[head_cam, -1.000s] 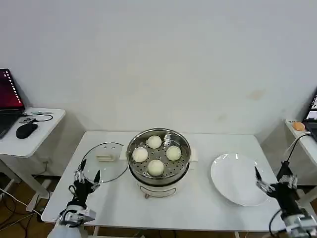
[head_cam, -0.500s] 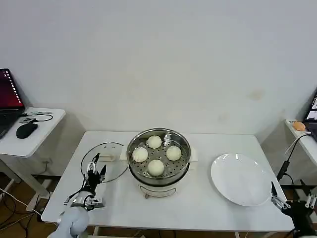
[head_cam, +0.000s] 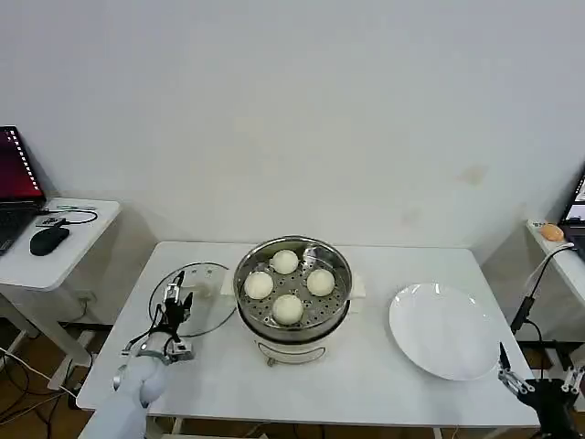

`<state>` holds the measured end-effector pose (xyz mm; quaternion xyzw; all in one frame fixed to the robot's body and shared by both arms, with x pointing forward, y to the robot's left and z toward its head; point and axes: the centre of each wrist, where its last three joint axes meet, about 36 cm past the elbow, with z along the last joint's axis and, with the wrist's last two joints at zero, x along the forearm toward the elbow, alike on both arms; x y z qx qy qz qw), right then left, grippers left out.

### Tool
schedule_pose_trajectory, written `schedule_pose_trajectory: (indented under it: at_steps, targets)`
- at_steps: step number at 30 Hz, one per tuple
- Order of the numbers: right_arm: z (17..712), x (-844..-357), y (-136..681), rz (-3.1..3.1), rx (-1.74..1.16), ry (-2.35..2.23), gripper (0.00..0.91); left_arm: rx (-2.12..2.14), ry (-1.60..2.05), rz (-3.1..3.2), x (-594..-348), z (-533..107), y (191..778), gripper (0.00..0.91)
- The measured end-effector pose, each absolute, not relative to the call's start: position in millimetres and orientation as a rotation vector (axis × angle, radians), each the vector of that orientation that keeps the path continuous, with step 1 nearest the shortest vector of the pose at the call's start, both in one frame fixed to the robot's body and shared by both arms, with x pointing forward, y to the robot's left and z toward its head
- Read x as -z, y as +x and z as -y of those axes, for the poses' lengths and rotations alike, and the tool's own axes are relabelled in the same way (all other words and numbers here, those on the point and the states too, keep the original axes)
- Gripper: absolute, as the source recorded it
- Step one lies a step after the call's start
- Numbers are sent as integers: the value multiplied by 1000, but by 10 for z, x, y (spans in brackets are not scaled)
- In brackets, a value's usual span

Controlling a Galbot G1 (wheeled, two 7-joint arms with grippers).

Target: Take steamed baozi put them in steamer then cover it.

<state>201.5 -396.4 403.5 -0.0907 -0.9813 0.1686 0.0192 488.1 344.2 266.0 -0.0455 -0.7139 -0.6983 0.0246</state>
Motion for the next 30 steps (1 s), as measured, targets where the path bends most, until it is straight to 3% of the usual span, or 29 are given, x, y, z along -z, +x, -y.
schedule_pose_trajectory:
  at_steps: [12,14,15,16,30]
  targets:
    - [3921,-3994,1965,3039,-518,-283,907,2185,-116,2172,-2621,-3443,5193,907]
    - [3915,-3991,1968,3040,-515,-284,907,2185,-114,2169,-2618,-3443,5240,413]
    - [3914,-3990,1968,3040,-515,-284,907,2184,-115,2168,-2613,-3439,5258,30]
    - [3914,-3989,1968,3041,-514,-284,907,2182,-116,2166,-2608,-3436,5276,0]
    - [3913,-3964,1998,3046,-511,-275,907,2204,-110,2143,-2556,-3467,5303,0]
